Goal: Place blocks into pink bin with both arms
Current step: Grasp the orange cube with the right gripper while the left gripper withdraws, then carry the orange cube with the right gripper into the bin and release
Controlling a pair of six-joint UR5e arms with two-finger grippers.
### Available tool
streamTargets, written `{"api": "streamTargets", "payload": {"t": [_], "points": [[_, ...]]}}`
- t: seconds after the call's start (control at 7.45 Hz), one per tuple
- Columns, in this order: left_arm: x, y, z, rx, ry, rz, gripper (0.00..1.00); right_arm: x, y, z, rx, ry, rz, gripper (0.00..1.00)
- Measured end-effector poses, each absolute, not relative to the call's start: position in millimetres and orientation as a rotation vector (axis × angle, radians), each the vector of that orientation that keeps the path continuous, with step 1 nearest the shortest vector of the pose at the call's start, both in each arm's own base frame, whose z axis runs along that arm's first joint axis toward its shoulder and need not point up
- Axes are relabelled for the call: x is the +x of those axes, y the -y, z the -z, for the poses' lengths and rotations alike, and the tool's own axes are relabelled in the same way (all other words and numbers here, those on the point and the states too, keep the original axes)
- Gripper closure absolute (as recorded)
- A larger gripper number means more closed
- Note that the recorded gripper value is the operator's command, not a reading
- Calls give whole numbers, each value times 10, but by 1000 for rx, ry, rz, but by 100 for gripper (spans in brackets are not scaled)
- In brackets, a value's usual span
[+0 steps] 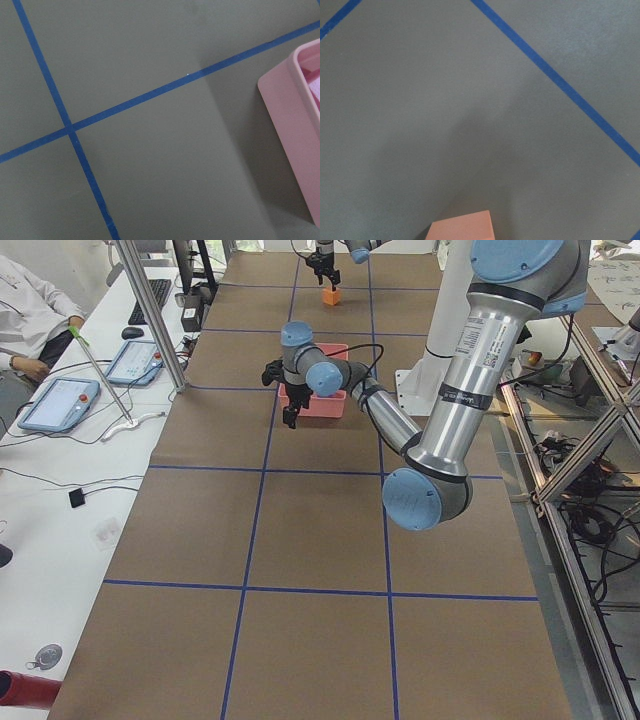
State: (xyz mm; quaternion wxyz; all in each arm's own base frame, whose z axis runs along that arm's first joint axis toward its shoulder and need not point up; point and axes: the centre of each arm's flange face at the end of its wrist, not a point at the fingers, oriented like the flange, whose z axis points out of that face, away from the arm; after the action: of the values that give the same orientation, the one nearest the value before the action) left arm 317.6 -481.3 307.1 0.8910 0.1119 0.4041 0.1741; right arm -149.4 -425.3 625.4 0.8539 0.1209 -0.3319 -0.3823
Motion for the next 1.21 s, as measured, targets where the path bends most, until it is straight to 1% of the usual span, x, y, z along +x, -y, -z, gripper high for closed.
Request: {"api": "streamTargets", "payload": {"t": [0.13,0.27,0.4,0.67,0.8,1.21], "points": [[3175,4812,-3074,231,-839,-360,0,-1557,4227,-6376,229,682,814,10],[3175,4812,-3076,230,-839,-358,0,-1607,4209,-6475,209,671,821,66],[3176,4813,-3079,229,-839,-356,0,-1641,4206,-6521,199,664,823,100],[3180,4818,-3090,226,-838,-354,0,-1713,4285,-6388,203,673,774,100],[3182,4820,-3095,224,-837,-352,0,-1797,4407,-6148,212,697,699,100],[3200,4809,-3093,212,-840,-331,0,-2127,4823,-5028,199,860,374,100]]}}
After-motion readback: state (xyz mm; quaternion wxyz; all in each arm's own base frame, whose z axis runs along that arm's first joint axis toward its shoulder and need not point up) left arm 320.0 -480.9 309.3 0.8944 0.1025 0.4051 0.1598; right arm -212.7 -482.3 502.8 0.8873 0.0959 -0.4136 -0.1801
